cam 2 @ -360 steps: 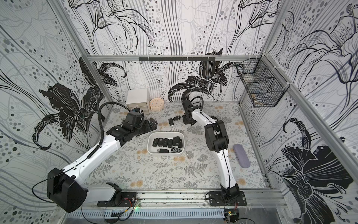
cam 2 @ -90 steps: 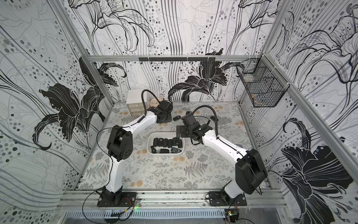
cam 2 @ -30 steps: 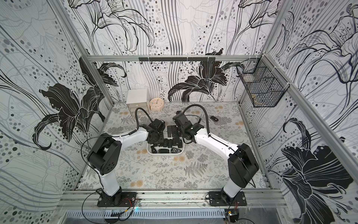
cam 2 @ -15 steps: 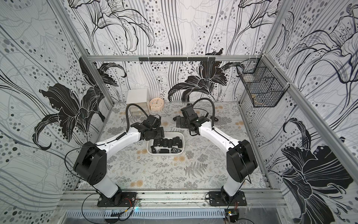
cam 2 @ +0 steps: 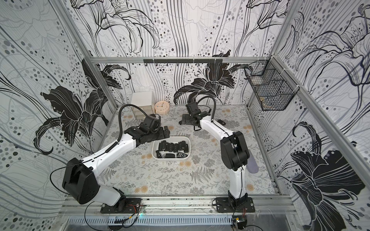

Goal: Place the car key into the storage box
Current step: Pick up the car key from the center of the board.

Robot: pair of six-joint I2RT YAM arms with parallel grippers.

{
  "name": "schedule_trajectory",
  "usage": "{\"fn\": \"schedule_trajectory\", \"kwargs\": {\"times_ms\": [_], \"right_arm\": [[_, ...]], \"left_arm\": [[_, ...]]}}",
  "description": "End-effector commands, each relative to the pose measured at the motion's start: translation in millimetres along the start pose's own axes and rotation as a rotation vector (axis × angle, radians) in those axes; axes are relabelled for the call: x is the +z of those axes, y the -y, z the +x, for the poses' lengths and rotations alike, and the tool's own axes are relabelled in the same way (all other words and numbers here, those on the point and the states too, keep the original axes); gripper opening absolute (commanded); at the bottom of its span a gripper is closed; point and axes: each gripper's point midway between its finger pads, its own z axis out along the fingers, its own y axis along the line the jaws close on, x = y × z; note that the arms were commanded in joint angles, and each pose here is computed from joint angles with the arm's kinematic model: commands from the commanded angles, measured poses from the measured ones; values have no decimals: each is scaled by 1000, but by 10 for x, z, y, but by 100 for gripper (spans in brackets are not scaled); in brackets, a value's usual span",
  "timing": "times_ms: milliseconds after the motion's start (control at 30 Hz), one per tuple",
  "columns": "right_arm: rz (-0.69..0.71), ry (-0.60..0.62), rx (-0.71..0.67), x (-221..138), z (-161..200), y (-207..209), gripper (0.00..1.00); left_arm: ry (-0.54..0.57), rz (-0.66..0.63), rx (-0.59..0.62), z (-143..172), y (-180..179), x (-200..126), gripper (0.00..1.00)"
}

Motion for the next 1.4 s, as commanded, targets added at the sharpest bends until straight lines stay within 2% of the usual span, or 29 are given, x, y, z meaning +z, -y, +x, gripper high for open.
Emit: {"fn": "schedule_trajectory", "kwargs": {"times_ms": [0,167,200,433,800,933,1167,1367], "right_arm": [[-40,-57,17,233,79,-140,97],[-90,-48,32,536,8,-302,96],[-93,-41,36,589,-18,-323,92],[-58,-24,3,982,-114,-331,94],[-136,-49,27,1483,-184,-352,95],[-169,-74,33,1558,-115,-375,95],[-366,-150,9,1511,90,-704,94],[-353,-174,-32,1463,189,-718,93]], "left_arm": [[36,-7,-17,-52,-35,-155,99],[50,-25,-27,-29,-115,-245,99],[51,-30,-31,-22,-135,-257,99],[63,-51,-39,-9,-210,-348,99],[58,-110,-37,6,-322,-372,99],[66,-120,-39,-3,-356,-381,99],[64,-119,-46,-9,-382,-347,99],[60,-113,-47,-2,-379,-331,99]]}}
